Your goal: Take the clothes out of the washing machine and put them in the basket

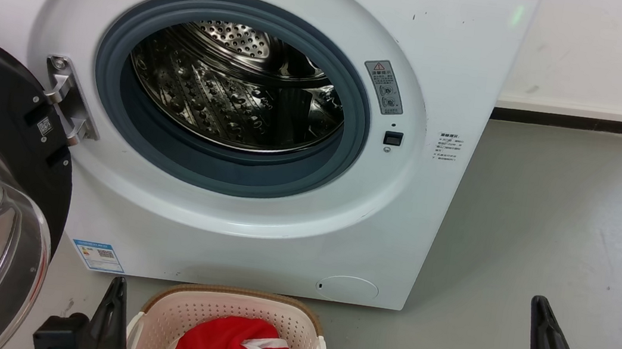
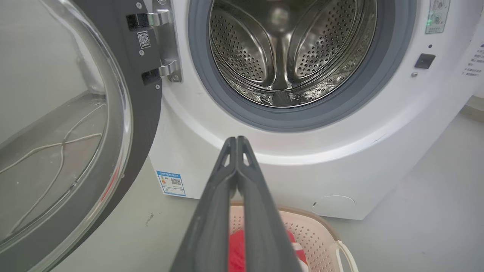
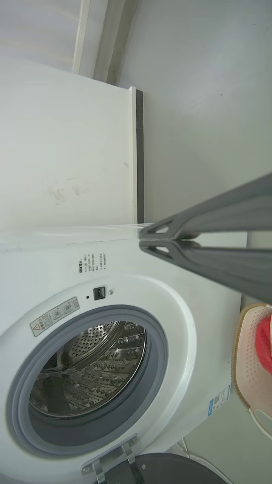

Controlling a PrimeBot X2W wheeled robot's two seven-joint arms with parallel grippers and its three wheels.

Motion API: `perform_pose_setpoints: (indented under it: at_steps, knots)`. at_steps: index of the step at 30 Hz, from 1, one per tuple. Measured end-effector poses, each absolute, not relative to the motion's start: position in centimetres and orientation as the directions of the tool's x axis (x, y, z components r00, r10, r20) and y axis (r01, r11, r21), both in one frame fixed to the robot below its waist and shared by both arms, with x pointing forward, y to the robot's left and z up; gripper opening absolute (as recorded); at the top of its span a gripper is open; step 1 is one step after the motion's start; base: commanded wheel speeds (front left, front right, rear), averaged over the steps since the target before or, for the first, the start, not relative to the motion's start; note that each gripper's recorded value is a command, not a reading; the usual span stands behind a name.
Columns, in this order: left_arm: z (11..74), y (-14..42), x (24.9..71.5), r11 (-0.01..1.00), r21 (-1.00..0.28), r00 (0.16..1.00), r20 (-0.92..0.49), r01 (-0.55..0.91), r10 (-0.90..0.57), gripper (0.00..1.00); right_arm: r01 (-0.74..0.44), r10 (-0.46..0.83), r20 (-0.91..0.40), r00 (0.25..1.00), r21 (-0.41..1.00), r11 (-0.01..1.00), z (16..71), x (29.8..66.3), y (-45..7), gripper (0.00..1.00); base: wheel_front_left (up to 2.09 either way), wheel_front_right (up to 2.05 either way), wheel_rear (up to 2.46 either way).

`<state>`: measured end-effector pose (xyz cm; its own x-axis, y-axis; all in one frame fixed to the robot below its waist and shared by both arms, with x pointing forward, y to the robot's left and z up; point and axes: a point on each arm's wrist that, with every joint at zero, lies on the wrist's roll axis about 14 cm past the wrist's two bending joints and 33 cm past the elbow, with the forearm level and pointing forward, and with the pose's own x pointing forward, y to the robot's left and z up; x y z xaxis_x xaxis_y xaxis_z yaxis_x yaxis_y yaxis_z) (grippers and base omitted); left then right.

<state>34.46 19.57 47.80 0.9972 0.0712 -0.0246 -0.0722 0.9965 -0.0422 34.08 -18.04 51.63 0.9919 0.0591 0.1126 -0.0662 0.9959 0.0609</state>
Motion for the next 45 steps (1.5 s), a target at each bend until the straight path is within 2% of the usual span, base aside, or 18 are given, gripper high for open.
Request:
perform_pose_setpoints:
  at_steps: [12, 24, 45]
  knots:
    - [47.4, 20.0, 34.8, 0.953, -0.281, 0.993, -0.07, -0.112, 0.096, 0.0, -0.034, 0.011, 0.077, 0.997, 0.302, 0.953, 50.9, 34.6, -18.8, 0.0, 0.0, 0.0, 0.0]
    - [47.4, 20.2, 35.5, 0.868, -0.479, 0.991, -0.096, -0.132, 0.098, 0.0, -0.01, -0.018, 0.051, 0.999, 0.498, 0.867, 50.6, 35.2, -19.4, 0.0, 0.0, 0.0, 0.0]
    - [47.6, 20.3, 36.4, 0.675, -0.725, 0.99, -0.116, -0.138, 0.078, 0.0, 0.018, -0.036, 0.009, 0.999, 0.737, 0.676, 50.2, 36.2, -19.9, 0.0, 0.0, 0.0, 0.0]
